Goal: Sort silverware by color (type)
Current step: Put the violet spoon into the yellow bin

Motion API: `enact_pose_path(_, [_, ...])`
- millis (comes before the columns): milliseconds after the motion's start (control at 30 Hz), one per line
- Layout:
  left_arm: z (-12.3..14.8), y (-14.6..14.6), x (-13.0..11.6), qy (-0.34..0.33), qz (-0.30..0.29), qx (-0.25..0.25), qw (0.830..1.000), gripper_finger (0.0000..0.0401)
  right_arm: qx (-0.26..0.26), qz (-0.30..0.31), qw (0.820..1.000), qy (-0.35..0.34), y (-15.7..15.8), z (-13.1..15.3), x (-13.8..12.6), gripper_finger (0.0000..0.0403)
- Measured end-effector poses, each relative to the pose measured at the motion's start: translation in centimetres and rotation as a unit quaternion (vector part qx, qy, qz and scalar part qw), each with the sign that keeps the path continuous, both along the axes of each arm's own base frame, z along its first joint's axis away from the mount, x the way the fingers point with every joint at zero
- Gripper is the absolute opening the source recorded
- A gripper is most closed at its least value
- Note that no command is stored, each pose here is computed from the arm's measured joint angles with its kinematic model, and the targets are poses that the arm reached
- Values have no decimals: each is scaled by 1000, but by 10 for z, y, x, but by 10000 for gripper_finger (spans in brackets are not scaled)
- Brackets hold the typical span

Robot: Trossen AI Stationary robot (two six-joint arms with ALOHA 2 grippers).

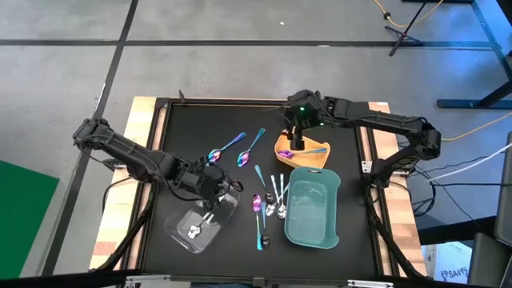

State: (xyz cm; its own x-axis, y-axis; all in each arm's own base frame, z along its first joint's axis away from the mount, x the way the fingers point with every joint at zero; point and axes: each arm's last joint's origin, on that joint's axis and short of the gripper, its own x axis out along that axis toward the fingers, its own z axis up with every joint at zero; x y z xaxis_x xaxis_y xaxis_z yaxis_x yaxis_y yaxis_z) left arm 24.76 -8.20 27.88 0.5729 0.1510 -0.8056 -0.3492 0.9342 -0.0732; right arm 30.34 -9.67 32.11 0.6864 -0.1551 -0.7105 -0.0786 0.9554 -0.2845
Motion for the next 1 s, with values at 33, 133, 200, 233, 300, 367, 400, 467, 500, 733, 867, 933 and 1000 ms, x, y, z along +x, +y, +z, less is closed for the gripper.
enact_pose_path(33, [0, 3, 1, 0, -2, 4, 1000, 87, -1, 5, 1000, -1, -1, -2, 3, 200])
enact_pose_path(133, [1, 10, 4, -1, -7, 10, 1000, 87, -10, 16, 1000, 2, -4, -11, 13, 200])
enact_pose_path(200, [1, 14, 7, -4, -14, 8, 1000, 87, -15, 22, 1000, 5, -6, -19, 20, 200])
enact_pose_path(233, [2, 16, 8, -5, -17, 7, 1000, 87, -17, 23, 1000, 5, -7, -22, 24, 200])
enact_pose_path(300, [2, 20, 10, -5, -23, 5, 1000, 87, -21, 29, 999, 7, -10, -30, 31, 200])
enact_pose_path(367, [2, 25, 12, -6, -22, 1, 1000, 87, -23, 38, 999, 10, -12, -39, 38, 200])
enact_pose_path(400, [2, 27, 12, -5, -20, 0, 1000, 87, -21, 46, 999, 13, -13, -44, 42, 200])
enact_pose_path(467, [2, 29, 12, -5, -15, 0, 1000, 87, -14, 55, 998, 12, -14, -53, 49, 200])
enact_pose_path(500, [2, 31, 13, -5, -13, 0, 1000, 87, -10, 60, 998, 9, -15, -58, 53, 200])
enact_pose_path(733, [2, 34, 13, -4, -12, 2, 1000, 87, 22, 94, 995, -2, -20, -84, 77, 200])
enact_pose_path(867, [2, 34, 13, -4, -12, 2, 1000, 87, 25, 95, 995, 3, -26, -86, 95, 200])
enact_pose_path(933, [2, 33, 14, -7, -13, -1, 1000, 87, 33, 97, 995, 14, -29, -86, 104, 200])
enact_pose_path(1000, [3, 33, 15, -11, -17, -7, 1000, 87, 39, 97, 994, 28, -31, -87, 112, 200])
